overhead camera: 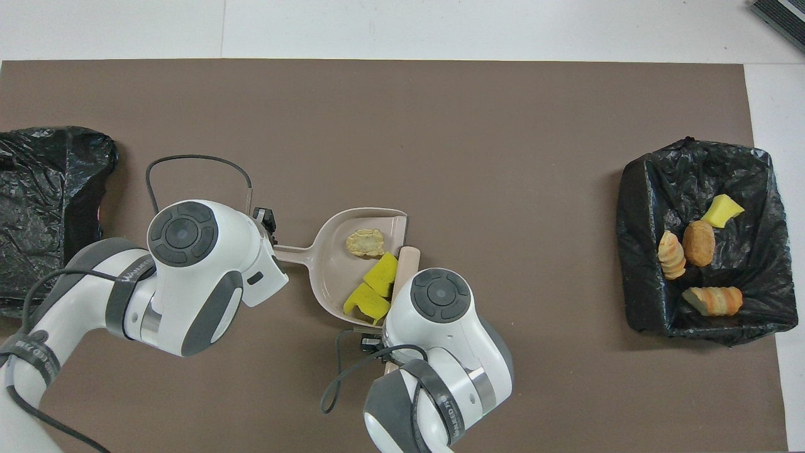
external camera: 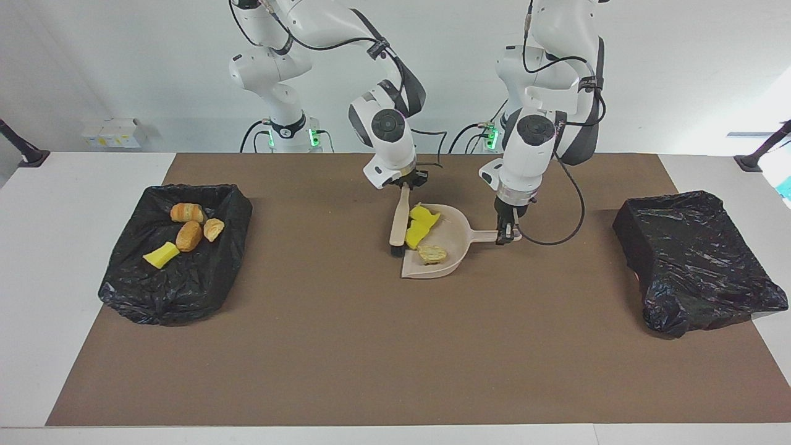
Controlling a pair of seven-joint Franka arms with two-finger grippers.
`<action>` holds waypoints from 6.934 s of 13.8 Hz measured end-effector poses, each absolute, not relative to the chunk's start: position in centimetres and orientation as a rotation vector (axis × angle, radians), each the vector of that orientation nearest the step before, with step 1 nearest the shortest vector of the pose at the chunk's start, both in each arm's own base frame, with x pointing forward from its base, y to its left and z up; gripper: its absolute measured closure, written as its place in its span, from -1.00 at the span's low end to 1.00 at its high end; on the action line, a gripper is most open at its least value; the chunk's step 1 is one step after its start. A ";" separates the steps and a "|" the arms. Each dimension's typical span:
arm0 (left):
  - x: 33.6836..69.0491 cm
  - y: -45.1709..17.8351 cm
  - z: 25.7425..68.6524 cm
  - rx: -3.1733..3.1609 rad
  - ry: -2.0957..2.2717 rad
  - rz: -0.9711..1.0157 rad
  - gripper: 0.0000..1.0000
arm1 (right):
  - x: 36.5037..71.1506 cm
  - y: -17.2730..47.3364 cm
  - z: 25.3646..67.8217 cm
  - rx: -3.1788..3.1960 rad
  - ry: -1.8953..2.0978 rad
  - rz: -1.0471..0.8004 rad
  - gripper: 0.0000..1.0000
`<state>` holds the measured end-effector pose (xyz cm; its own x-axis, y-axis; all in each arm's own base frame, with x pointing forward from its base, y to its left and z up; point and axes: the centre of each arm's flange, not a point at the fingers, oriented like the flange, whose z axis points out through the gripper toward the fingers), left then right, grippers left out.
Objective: Sweep and dump trash in bin
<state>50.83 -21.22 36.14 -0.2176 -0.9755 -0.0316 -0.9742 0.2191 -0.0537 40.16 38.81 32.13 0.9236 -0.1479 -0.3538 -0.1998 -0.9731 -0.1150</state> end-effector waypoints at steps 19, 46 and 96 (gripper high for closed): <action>56.9 -11.5 43.1 -2.151 2.299 -0.176 0.37 | 32.0 42.8 34.8 -3.113 0.011 0.592 0.48; 57.2 31.8 57.7 -2.071 1.772 0.276 0.37 | 49.6 28.3 55.7 -3.117 -0.556 0.352 -1.00; 54.7 -11.4 52.7 -2.573 1.490 0.160 0.37 | 53.3 -0.3 64.0 -3.161 0.110 0.071 -1.00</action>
